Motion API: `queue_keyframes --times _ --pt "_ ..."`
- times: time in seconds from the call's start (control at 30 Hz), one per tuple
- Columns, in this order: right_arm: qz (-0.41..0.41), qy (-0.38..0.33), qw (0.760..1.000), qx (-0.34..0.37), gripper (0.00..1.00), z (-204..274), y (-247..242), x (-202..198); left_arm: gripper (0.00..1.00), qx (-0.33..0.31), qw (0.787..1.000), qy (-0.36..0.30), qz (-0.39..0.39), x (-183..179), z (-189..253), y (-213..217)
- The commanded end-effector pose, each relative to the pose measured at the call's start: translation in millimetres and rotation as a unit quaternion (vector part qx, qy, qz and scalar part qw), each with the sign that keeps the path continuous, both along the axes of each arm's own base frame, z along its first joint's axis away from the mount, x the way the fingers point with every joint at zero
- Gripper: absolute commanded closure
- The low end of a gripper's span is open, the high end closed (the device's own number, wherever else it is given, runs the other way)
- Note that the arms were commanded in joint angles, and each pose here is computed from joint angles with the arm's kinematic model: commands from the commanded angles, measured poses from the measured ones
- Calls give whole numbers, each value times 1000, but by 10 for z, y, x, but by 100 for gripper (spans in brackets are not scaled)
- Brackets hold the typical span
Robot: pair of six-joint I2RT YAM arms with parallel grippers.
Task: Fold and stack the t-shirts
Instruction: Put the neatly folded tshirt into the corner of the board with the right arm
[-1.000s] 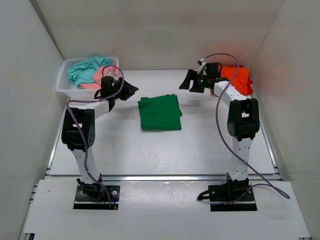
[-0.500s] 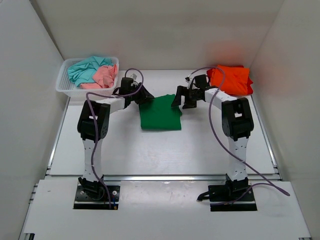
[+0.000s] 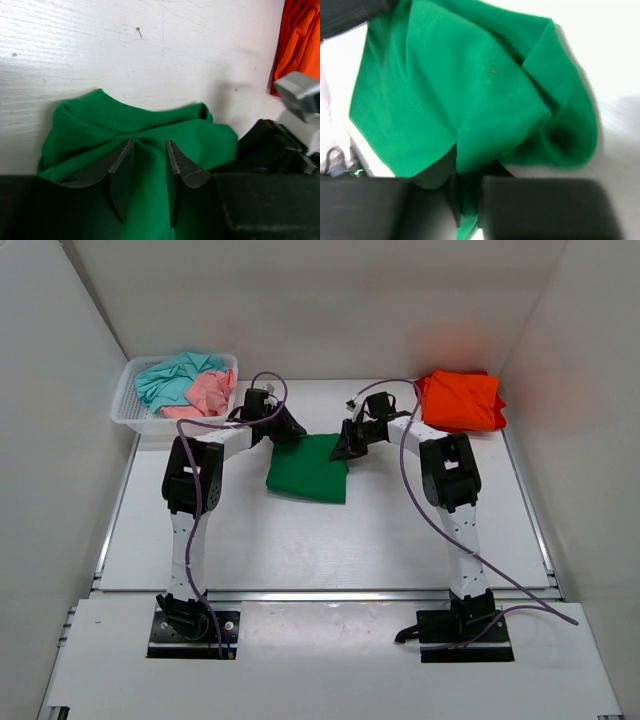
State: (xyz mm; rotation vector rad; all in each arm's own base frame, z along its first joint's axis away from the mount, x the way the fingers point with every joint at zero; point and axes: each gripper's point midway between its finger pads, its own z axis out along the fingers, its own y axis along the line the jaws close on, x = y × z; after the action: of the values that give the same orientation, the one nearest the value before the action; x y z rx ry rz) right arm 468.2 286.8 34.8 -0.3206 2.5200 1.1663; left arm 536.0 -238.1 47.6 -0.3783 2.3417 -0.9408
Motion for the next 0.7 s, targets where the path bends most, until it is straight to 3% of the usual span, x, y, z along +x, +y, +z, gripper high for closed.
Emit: queue_keyframes --times 0.0,0.1,0.27,0.43,0.53,0.67 --pt "8 57 998 19 100 -178 55 -141 58 -6 1000 -12 -3 -2 135 19" --pt "12 0 1000 0 100 -29 -95 53 56 -6 1000 -14 -17 -96 268 76" --pt "4 -127 982 -138 100 222 -626 345 55 -12 998 -58 -11 -397 817 354" --pt "17 -281 920 -273 100 723 -1115 624 55 -14 997 -77 2 -775 1013 575" --pt "-1 -341 885 -317 100 1008 -1344 776 54 -17 995 -96 -1 -903 1115 589" --pt "-35 -372 859 -351 100 1310 -1820 975 55 -25 994 -102 -1 -1022 1146 608"
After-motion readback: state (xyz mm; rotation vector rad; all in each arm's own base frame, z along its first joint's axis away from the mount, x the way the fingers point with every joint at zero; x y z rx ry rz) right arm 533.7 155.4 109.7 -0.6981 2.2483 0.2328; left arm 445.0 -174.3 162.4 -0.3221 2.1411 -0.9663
